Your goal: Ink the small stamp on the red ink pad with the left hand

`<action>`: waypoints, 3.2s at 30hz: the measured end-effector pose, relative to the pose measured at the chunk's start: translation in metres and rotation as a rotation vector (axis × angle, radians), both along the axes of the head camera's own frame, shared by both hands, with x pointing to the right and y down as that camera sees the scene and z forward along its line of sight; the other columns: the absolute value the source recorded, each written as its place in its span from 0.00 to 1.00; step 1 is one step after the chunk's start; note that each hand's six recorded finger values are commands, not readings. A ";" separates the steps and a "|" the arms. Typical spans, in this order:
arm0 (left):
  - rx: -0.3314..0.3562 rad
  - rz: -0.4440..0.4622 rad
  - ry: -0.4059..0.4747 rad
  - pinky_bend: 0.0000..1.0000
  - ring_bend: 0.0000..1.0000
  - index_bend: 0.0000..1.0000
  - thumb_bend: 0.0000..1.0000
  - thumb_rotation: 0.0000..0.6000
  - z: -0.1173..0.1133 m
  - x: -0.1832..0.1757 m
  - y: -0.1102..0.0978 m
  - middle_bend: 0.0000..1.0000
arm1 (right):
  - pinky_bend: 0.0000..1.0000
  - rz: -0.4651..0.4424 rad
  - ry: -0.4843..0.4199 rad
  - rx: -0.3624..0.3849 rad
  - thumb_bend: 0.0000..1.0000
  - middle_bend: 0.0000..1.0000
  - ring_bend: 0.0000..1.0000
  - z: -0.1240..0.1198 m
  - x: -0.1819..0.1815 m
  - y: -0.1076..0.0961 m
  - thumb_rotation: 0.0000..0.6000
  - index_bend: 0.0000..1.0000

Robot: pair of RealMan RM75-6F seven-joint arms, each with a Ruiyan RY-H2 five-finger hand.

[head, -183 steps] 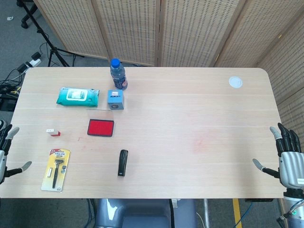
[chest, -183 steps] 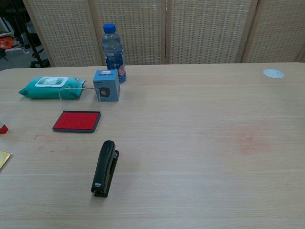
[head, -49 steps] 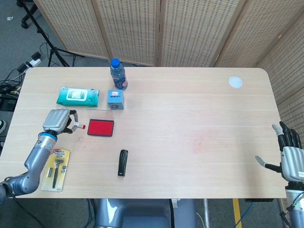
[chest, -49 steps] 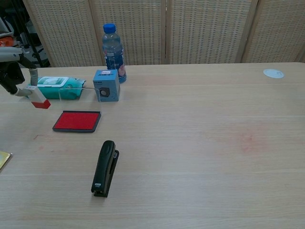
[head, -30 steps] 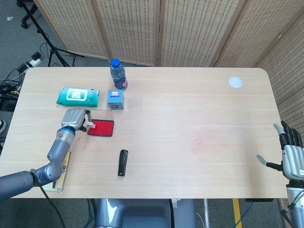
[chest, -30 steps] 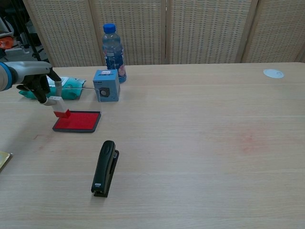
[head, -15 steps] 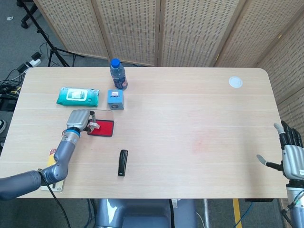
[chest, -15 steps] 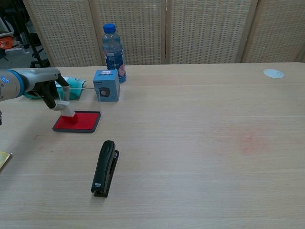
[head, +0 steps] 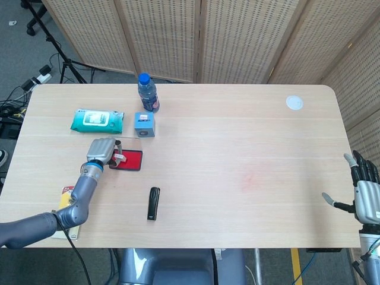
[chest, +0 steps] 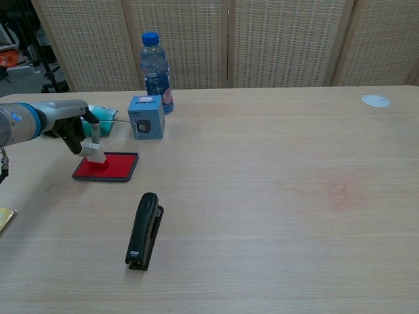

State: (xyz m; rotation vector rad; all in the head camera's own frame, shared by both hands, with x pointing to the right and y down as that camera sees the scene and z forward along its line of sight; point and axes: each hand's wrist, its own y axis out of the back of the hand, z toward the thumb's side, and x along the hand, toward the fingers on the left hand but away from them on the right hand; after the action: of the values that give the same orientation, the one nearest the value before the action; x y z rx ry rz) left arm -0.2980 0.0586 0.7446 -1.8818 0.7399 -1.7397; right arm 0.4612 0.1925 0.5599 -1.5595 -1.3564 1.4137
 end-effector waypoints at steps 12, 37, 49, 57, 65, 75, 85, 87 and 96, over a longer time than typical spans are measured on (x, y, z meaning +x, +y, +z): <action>-0.003 0.001 -0.015 0.95 1.00 0.64 0.45 1.00 0.005 0.000 0.001 1.00 | 0.00 0.004 -0.005 -0.001 0.00 0.00 0.00 0.000 0.001 -0.001 1.00 0.00; -0.005 0.000 -0.035 0.95 1.00 0.65 0.45 1.00 0.010 -0.001 0.002 1.00 | 0.00 0.005 -0.007 0.001 0.00 0.00 0.00 -0.001 0.002 0.000 1.00 0.00; -0.011 -0.004 -0.047 0.95 1.00 0.65 0.45 1.00 0.014 -0.003 0.002 1.00 | 0.00 0.006 -0.009 -0.001 0.00 0.00 0.00 -0.001 0.002 0.000 1.00 0.00; -0.006 -0.006 -0.035 0.95 1.00 0.65 0.44 1.00 0.012 0.000 0.002 1.00 | 0.00 0.006 -0.010 0.000 0.00 0.00 0.00 -0.001 0.002 0.000 1.00 0.00; 0.009 0.006 -0.029 0.95 1.00 0.64 0.44 1.00 -0.001 -0.001 0.000 1.00 | 0.00 0.005 -0.011 -0.001 0.00 0.00 0.00 -0.001 0.002 0.001 1.00 0.00; 0.037 0.002 -0.024 0.95 1.00 0.65 0.44 1.00 -0.031 -0.011 -0.009 1.00 | 0.00 -0.001 -0.009 -0.005 0.00 0.00 0.00 0.000 0.000 0.001 1.00 0.00; 0.027 -0.034 -0.063 0.95 1.00 0.65 0.44 1.00 -0.053 -0.054 -0.006 1.00 | 0.00 -0.005 -0.012 -0.001 0.00 0.00 0.00 -0.002 -0.002 0.002 1.00 0.00; 0.020 -0.052 -0.084 0.95 1.00 0.65 0.44 1.00 -0.051 -0.071 -0.004 1.00 | 0.00 -0.004 -0.015 -0.001 0.00 0.00 0.00 -0.002 -0.002 0.002 1.00 0.00; -0.007 -0.123 -0.138 0.95 1.00 0.65 0.44 1.00 -0.039 -0.127 0.006 1.00 | 0.00 -0.010 -0.016 -0.001 0.00 0.00 0.00 -0.002 -0.004 0.003 1.00 0.00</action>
State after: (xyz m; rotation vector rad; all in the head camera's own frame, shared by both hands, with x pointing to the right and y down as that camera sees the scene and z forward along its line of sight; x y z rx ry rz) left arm -0.4249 0.0649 0.7052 -1.7321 0.8116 -1.9279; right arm 0.4572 0.1954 0.5578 -1.5800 -1.3555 1.3990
